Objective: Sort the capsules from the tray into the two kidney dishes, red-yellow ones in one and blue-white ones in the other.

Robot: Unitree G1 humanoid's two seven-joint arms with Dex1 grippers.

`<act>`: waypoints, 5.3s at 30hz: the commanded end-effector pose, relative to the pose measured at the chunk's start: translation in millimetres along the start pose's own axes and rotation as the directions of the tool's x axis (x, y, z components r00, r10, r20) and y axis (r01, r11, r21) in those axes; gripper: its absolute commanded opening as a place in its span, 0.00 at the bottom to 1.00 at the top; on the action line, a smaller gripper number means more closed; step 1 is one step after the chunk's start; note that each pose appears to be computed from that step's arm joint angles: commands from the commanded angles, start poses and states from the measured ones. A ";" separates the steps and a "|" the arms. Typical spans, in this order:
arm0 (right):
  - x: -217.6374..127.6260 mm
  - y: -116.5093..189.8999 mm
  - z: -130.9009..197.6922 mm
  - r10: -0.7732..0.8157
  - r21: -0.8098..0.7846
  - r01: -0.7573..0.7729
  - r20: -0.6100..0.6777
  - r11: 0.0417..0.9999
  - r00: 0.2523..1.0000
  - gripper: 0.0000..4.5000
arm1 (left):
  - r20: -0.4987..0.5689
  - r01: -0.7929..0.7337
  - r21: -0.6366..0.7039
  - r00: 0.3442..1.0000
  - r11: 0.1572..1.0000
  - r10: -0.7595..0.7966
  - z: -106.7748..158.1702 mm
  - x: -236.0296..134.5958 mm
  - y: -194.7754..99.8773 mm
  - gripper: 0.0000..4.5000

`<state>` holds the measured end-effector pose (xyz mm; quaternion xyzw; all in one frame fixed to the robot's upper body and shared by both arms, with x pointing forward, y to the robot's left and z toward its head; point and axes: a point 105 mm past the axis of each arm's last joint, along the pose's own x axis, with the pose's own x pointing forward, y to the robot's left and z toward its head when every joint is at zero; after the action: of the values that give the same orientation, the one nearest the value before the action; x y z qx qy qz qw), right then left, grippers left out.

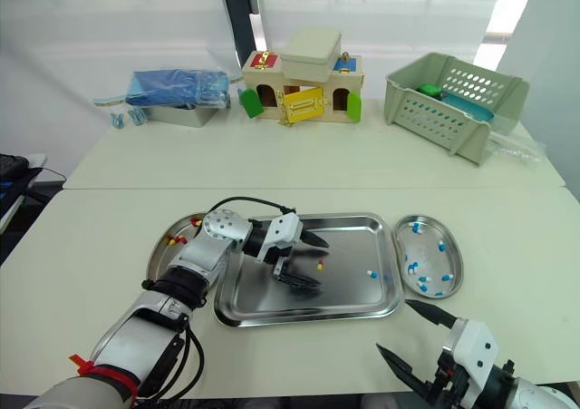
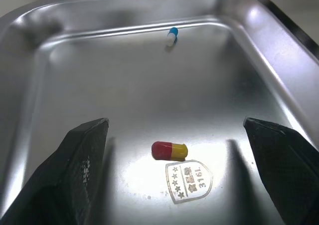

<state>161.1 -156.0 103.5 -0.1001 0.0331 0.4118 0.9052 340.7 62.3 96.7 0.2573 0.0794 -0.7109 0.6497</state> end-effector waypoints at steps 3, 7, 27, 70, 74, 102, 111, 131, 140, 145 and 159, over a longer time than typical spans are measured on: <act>-1.9 1.5 1.1 -0.011 -0.016 0.012 0.019 1.000 1.000 0.99 | -0.037 -0.004 0.039 0.999 0.999 0.005 -1.3 -2.2 4.8 1.00; -1.2 0.6 1.2 -0.012 -0.019 0.013 0.021 1.000 1.000 0.99 | -0.059 0.001 0.036 0.998 0.999 0.002 -5.7 -3.4 4.8 1.00; 1.8 2.1 5.0 -0.009 -0.016 0.010 0.022 1.000 1.000 0.99 | -0.057 0.035 0.034 0.998 0.999 -0.033 -9.5 1.5 -2.2 1.00; 6.7 3.5 17.3 0.110 -0.063 -0.109 0.025 0.992 0.994 1.00 | 0.089 -0.369 -0.104 0.922 0.924 0.378 44.6 -88.1 10.2 0.07; 8.0 -0.6 18.8 0.158 -0.073 -0.156 0.022 0.985 0.987 1.00 | -0.003 -0.551 -0.174 0.829 0.816 0.559 30.0 -134.4 1.9 0.07; 17.7 -8.9 16.9 0.257 -0.089 -0.253 0.032 0.963 0.966 1.00 | -0.348 -0.819 -0.314 0.570 0.480 0.745 -43.4 -204.9 -42.7 0.49; 10.3 -24.4 17.7 0.206 -0.069 -0.204 0.019 0.977 0.978 1.00 | -0.283 -0.825 -0.302 0.556 0.478 0.781 -35.2 -210.3 -40.9 0.99; -77.3 -175.7 14.1 -0.203 0.026 0.222 -0.316 0.975 0.927 1.00 | -0.450 -0.989 -0.108 0.136 0.097 0.882 -64.0 -356.8 -146.5 0.99; -73.9 -192.8 12.1 -0.224 0.016 0.240 -0.302 0.971 0.927 1.00 | -0.447 -0.987 -0.122 0.148 0.104 0.883 -72.7 -349.3 -159.9 0.99; -70.6 -194.2 16.3 -0.188 0.002 0.197 -0.291 0.980 0.938 1.00 | -0.340 -0.971 -0.155 0.224 0.181 0.913 -64.9 -326.8 -156.2 0.99; -13.7 -144.5 53.6 0.157 -0.027 -0.174 -0.307 0.984 0.939 1.00 | 0.160 -0.713 -0.392 0.570 0.582 0.806 -14.0 -154.1 -187.4 0.99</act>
<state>261.3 -261.1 167.7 -0.1676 0.1774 0.4476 0.8603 172.2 245.7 109.2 0.0479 -0.0201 -0.3447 0.9373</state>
